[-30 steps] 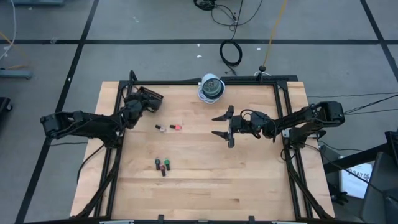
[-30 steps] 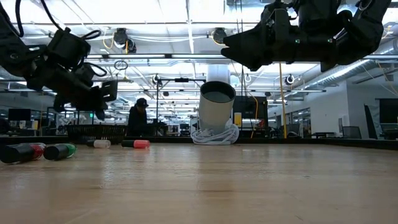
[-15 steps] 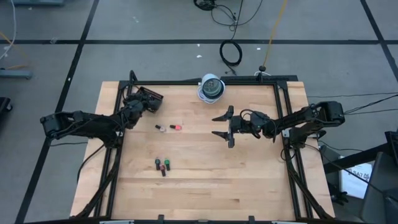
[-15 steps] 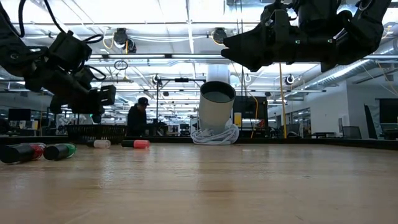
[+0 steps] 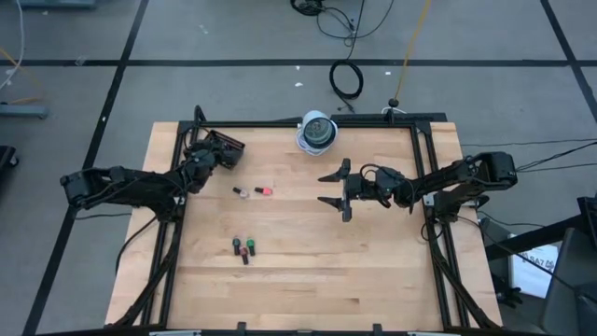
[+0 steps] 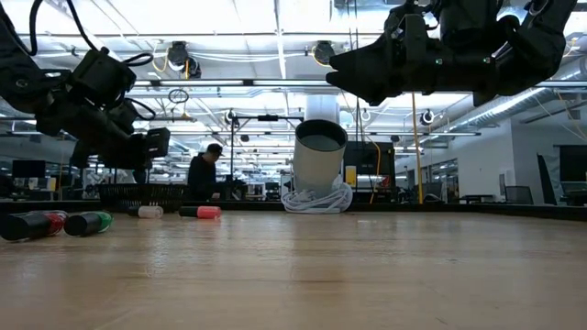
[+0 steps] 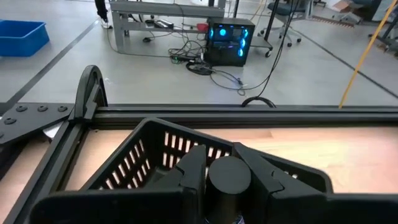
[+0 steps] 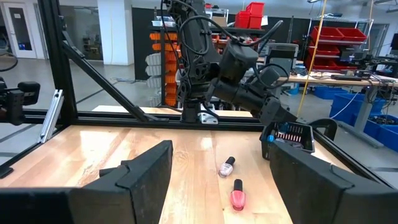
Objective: Pick & Place Nail Polish
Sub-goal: Put the dark blue nail polish bottle into the black basket, then put the pink nail polish bottle into the black basket
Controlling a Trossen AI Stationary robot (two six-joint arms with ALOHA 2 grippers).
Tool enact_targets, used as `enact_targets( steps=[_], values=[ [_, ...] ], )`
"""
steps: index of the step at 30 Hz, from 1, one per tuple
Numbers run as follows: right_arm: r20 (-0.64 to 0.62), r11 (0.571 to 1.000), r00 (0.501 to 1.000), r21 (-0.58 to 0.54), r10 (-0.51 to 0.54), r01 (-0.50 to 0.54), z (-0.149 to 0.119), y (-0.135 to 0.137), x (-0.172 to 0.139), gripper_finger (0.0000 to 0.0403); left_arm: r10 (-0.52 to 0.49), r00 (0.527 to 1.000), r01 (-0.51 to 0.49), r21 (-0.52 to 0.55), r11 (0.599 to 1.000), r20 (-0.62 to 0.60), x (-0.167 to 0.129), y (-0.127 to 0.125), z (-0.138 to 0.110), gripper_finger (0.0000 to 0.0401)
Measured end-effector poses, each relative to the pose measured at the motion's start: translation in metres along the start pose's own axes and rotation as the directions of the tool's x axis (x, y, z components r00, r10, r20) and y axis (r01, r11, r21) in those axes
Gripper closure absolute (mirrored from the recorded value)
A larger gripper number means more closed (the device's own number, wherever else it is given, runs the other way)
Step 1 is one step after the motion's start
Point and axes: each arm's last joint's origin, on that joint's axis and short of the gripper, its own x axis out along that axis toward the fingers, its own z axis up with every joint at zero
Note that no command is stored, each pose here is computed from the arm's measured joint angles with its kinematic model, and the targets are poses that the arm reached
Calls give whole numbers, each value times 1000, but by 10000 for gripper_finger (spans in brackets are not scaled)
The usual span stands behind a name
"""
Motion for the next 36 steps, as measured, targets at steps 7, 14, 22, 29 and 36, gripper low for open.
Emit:
enact_targets(
  steps=[7, 14, 22, 29, 36],
  values=[
    [0, 1000, 1000, 0, 0, 0, 0, 0, 0, 149, 10, 1000, -10, 12, 1000, -12, 0, 1, -1, 341],
    [0, 1000, 1000, 0, 0, 0, 0, 0, 0, 149, 9, 1000, -9, 10, 1000, -11, 0, 1, -1, 316],
    [-1, 1000, 1000, 0, 0, 0, 0, 0, 0, 149, 9, 1000, -9, -8, 1000, -10, 0, 1, -1, 314],
    [-105, 999, 994, 34, -37, 40, -4, 2, 12, 149, 9, 1000, -9, -10, 1000, -9, 0, 1, -1, 313],
    [-326, 996, 941, -52, -87, 74, -22, 5, 68, 149, 9, 1000, -9, -14, 1000, -9, 0, 1, -1, 313]
  ],
)
